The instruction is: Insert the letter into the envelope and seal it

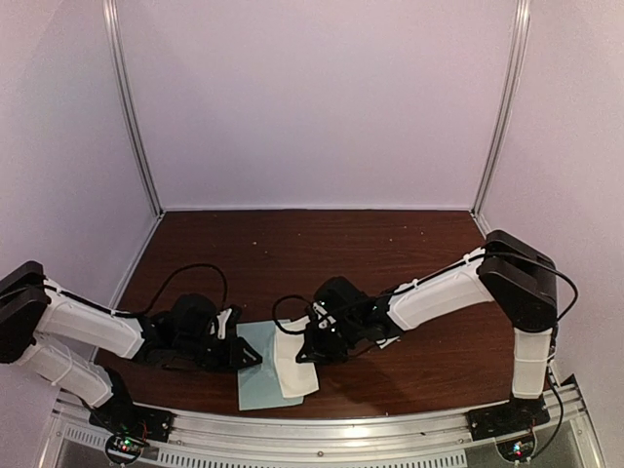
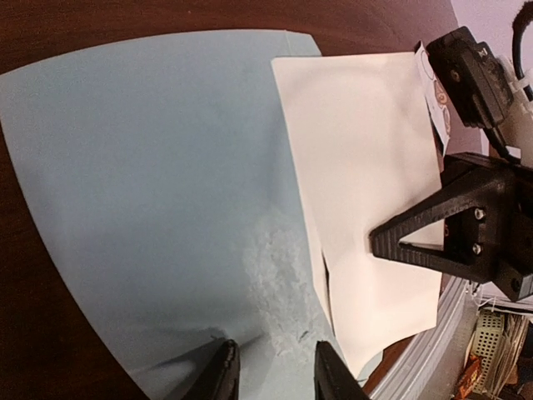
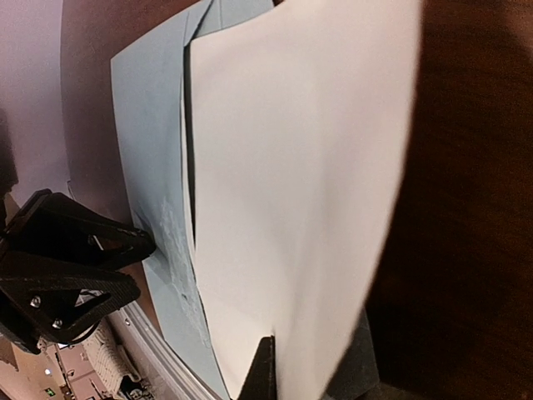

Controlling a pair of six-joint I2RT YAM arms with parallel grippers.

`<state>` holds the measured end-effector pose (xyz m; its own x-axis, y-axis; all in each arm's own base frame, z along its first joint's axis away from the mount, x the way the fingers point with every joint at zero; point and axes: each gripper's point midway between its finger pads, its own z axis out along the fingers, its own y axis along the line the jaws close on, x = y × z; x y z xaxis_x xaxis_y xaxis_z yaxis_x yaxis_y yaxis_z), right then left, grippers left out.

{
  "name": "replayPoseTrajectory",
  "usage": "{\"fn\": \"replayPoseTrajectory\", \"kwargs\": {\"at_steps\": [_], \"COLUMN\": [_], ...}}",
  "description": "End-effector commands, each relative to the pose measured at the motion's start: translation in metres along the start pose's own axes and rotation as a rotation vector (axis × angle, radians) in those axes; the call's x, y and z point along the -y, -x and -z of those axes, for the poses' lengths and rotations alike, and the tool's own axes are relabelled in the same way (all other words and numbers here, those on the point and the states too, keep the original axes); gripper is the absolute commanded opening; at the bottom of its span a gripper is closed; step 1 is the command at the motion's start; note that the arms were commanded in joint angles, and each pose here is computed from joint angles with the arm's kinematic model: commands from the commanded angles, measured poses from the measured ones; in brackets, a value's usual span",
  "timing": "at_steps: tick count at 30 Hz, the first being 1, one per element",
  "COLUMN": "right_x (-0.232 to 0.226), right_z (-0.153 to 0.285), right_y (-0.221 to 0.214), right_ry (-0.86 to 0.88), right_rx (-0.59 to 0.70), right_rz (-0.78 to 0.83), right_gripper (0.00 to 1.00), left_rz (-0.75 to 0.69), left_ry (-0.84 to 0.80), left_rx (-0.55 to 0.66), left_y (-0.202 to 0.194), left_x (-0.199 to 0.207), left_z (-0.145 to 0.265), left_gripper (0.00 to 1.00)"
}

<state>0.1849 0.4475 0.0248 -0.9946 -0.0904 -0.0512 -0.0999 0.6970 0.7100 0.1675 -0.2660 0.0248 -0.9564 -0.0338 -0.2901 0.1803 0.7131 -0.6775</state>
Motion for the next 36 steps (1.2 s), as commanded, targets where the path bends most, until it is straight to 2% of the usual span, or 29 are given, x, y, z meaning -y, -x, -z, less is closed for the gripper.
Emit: {"fn": "replayPoseTrajectory", "kwargs": {"at_steps": [1,6,14,20,26,29,32,36], "right_x": [-0.008,-0.017,-0.036,-0.065,-0.121,-0.138,-0.141,-0.142], "right_z": [-0.004,0.011,0.077,0.139,0.202,0.218,0.216,0.210], "right_y": [-0.002,0.004,0.032,0.045,0.027,0.011,0.001,-0.018], "right_ry": [0.015,0.034,0.107,0.206,0.442,0.543,0.542,0.548], "right_rx": [-0.004,0.045,0.227,0.373,0.474,0.462,0.407,0.273], "right_rz": [0.008,0.024,0.120,0.278,0.485,0.571,0.627,0.695], "right_gripper": [0.00,0.00,0.00,0.00,0.00,0.00,0.00,0.00], "left_rz": [0.011,-0.018,-0.139,-0.251,-0.408,-0.455,-0.500,-0.514], "left_ry": [-0.013,-0.027,-0.090,-0.314,-0.546,-0.633,-0.675,-0.539], "left_rx": [-0.006,0.044,0.198,0.260,0.237,0.234,0.273,0.348], "left_y": [-0.002,0.011,0.062,0.084,0.082,0.079,0.082,0.103], "left_x": [-0.003,0.009,0.064,0.132,0.192,0.209,0.223,0.211], "left_z": [-0.002,0.005,0.041,0.072,0.096,0.107,0.123,0.132], "left_gripper": [0.33,0.35,0.58,0.70,0.77,0.78,0.79,0.85]}}
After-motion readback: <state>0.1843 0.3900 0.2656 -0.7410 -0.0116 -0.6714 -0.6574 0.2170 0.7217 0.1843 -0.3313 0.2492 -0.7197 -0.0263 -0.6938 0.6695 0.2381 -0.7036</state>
